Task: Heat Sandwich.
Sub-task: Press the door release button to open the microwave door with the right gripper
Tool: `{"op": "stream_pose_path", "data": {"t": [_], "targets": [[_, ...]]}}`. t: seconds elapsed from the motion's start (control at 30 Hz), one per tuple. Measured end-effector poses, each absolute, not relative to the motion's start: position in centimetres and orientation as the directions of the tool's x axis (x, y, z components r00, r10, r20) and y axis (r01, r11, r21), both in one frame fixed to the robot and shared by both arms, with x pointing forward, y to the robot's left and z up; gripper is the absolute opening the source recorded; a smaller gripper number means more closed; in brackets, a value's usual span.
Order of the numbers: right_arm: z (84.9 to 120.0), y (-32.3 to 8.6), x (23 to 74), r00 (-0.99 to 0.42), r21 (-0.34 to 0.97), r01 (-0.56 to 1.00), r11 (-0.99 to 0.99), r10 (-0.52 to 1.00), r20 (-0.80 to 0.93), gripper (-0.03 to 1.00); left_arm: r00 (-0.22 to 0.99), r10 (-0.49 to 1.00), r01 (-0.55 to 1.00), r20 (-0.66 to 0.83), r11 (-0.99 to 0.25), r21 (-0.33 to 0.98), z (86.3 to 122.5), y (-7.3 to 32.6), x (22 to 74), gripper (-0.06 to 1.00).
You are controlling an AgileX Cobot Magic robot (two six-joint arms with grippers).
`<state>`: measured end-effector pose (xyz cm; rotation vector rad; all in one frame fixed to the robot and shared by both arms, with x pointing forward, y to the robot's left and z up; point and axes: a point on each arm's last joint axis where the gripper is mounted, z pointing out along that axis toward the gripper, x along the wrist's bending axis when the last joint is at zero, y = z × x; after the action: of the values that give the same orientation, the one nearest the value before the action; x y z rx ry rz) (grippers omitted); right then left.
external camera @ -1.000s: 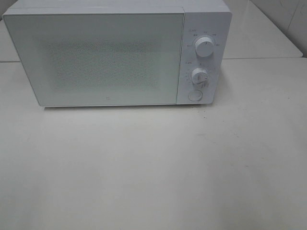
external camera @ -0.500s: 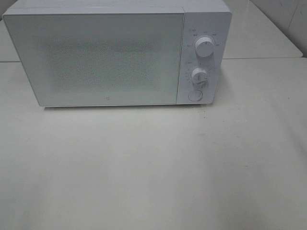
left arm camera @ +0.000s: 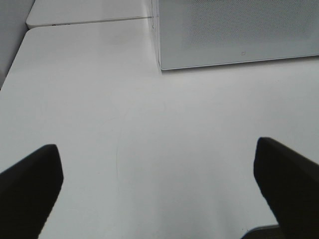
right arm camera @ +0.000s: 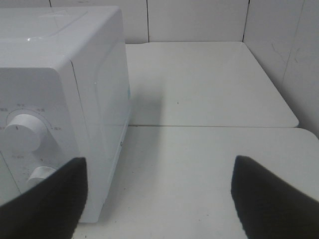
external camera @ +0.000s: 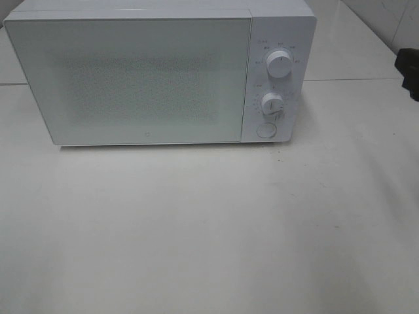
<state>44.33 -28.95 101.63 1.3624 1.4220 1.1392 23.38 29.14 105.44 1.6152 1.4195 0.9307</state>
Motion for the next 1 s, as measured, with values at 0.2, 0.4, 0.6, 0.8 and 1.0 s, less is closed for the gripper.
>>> {"op": "stream_pose_path", "data": {"t": [0.2, 0.4, 0.6, 0.8, 1.0], "targets": [[99.1, -29.2, 45.1, -0.025, 0.980, 0.196, -0.030, 0.999, 0.035, 0.77, 0.109, 0.994, 0.425, 0.031, -0.075, 0.902, 105.4, 29.1, 23.4, 0.99], [97.2, -28.7, 45.2, -0.008, 0.984, 0.174, -0.036, 0.999, 0.038, 0.77, 0.109, 0.994, 0.425, 0.031, -0.075, 0.902, 105.4, 29.1, 23.4, 0.99], [95.6, -27.3, 45.5, -0.008, 0.979, 0.204, -0.006, 1.000, 0.007, 0.77, 0.109, 0.994, 0.425, 0.031, -0.075, 0.902, 105.4, 29.1, 23.4, 0.99], [94.3, -25.4, 45.6, -0.005, 0.976, 0.219, 0.015, 1.000, -0.014, 0.77, 0.109, 0.994, 0.425, 0.031, -0.075, 0.902, 105.4, 29.1, 23.4, 0.99], [93.0, -23.3, 45.3, -0.016, 0.973, 0.229, 0.020, 1.000, -0.017, 0.77, 0.109, 0.994, 0.425, 0.031, -0.075, 0.902, 105.4, 29.1, 23.4, 0.99]]}}
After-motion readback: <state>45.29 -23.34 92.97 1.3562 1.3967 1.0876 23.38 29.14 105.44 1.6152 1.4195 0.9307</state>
